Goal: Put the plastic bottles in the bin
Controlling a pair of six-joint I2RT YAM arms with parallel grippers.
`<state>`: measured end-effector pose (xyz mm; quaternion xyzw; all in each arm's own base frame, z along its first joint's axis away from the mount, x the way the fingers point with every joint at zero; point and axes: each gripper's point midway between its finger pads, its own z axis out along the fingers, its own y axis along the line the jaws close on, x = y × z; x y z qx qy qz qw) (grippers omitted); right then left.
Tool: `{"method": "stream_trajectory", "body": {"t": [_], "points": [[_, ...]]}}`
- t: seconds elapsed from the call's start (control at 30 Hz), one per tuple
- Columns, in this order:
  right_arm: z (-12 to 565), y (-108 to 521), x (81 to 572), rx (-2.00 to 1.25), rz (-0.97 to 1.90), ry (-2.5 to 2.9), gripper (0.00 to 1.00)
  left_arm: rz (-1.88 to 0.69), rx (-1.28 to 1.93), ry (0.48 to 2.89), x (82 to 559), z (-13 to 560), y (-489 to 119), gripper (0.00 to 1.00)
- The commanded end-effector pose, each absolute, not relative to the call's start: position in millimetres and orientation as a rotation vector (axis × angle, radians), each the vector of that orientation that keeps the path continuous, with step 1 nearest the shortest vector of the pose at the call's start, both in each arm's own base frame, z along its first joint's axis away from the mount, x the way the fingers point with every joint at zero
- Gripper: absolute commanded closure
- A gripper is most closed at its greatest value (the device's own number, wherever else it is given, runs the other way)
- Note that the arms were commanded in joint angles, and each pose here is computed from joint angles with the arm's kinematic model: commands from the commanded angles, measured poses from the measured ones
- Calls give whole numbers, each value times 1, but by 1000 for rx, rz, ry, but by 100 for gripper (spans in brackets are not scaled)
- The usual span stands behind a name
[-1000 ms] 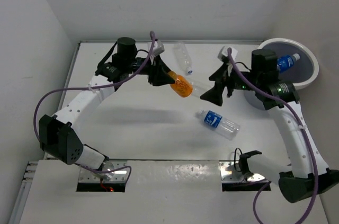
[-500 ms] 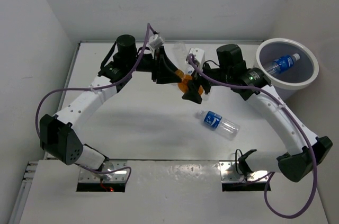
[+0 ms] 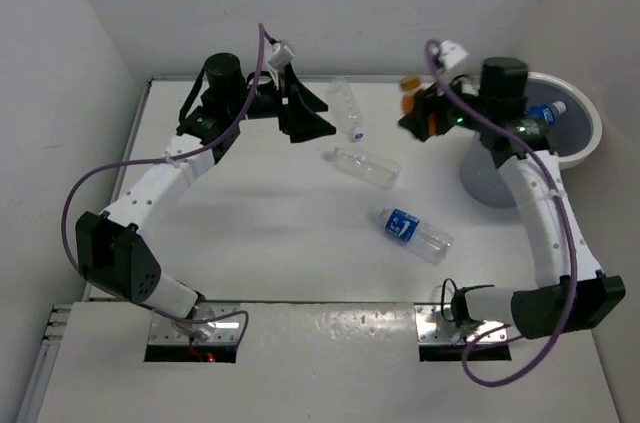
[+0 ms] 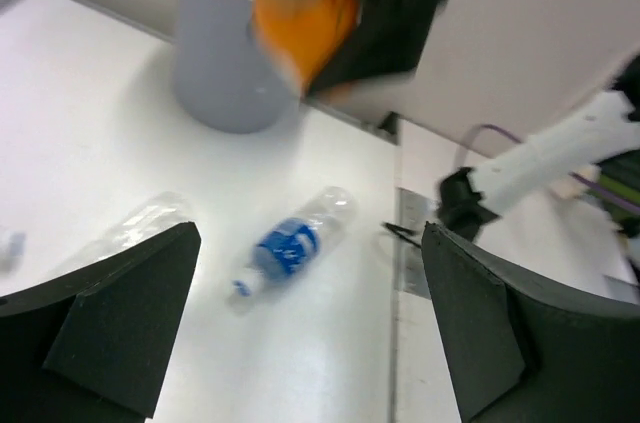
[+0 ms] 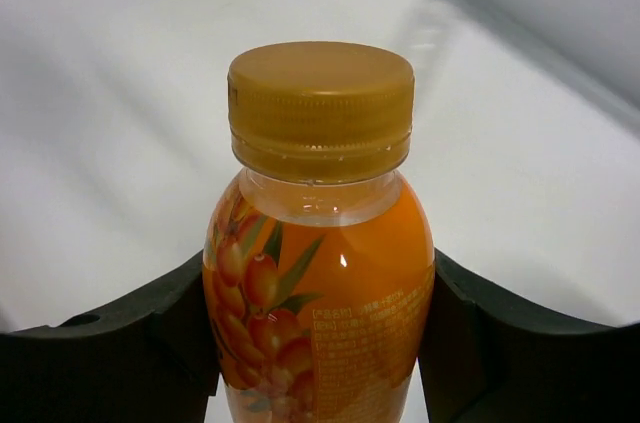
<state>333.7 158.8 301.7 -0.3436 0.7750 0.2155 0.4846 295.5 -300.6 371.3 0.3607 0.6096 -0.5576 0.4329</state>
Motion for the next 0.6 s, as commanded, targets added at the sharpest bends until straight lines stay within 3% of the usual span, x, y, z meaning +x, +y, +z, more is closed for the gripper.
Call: {"method": "stream_trajectory", "body": {"t": [0.0,0.2,0.43,0.57], "points": [[386,90,372,-546,380,1713,66,-1242,898,1465,322,385,-293,0],[431,-57,414,-163,134,1672,69,-1126,975,1525,326,350,-316,0],[369,-144,434,80,40,1840,68,-930,1213,1560,322,287,-355,0],[326,-159,433,138,7,1948,29,-877,1340,1511,322,263,-383,0]]}}
